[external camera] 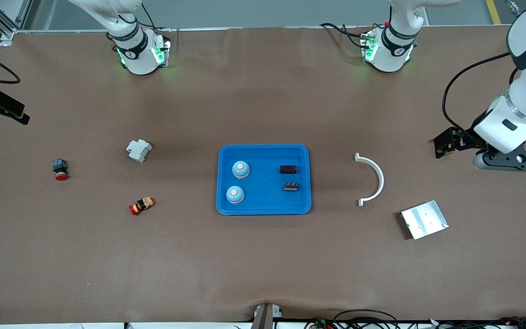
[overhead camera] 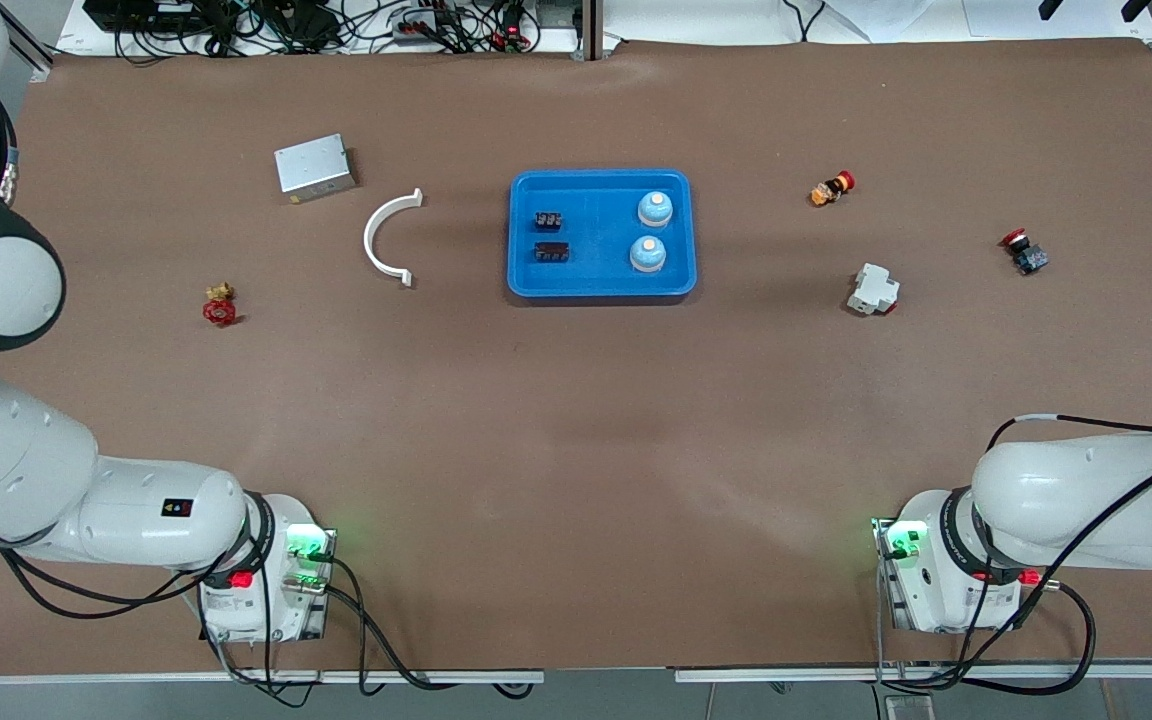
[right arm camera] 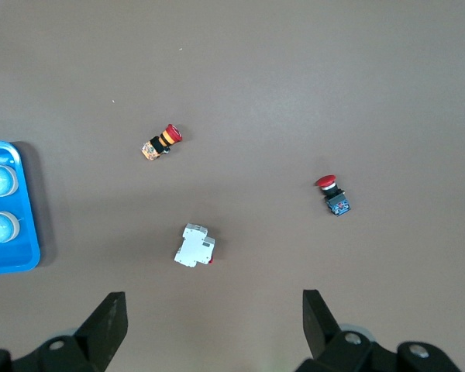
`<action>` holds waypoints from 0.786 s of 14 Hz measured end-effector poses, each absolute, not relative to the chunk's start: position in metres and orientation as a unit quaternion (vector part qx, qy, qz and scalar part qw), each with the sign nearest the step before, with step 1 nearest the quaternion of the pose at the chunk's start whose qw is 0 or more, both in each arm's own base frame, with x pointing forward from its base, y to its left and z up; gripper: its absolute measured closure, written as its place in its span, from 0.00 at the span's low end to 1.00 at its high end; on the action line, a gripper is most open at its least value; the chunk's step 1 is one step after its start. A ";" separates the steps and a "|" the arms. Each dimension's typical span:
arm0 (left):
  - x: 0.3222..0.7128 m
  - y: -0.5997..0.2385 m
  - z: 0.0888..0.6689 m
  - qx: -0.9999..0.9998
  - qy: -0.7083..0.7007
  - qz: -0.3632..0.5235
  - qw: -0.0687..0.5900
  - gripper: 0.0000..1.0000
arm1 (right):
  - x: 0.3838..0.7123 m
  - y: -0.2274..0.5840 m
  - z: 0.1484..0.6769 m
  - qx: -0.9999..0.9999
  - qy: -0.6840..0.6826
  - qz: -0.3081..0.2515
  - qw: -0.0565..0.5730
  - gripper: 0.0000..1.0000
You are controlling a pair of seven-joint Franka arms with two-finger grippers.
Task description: Place electrolytic capacitor and blue bell in tray
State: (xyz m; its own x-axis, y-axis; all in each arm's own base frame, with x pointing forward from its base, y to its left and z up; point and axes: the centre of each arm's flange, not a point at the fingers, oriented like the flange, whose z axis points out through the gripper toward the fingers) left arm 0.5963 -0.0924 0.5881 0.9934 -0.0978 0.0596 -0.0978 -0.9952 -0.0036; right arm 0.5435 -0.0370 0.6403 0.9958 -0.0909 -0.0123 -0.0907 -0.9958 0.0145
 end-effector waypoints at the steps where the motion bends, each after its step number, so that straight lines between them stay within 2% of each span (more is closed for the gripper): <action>1: 0.592 -0.096 0.593 -0.998 0.051 -0.030 -0.001 0.00 | 0.544 -0.035 0.640 0.999 -0.043 -0.006 0.013 0.00; 11: 0.578 -0.097 0.612 -0.998 0.053 -0.033 -0.001 0.00 | 0.544 -0.034 0.641 0.999 -0.040 -0.005 0.020 0.00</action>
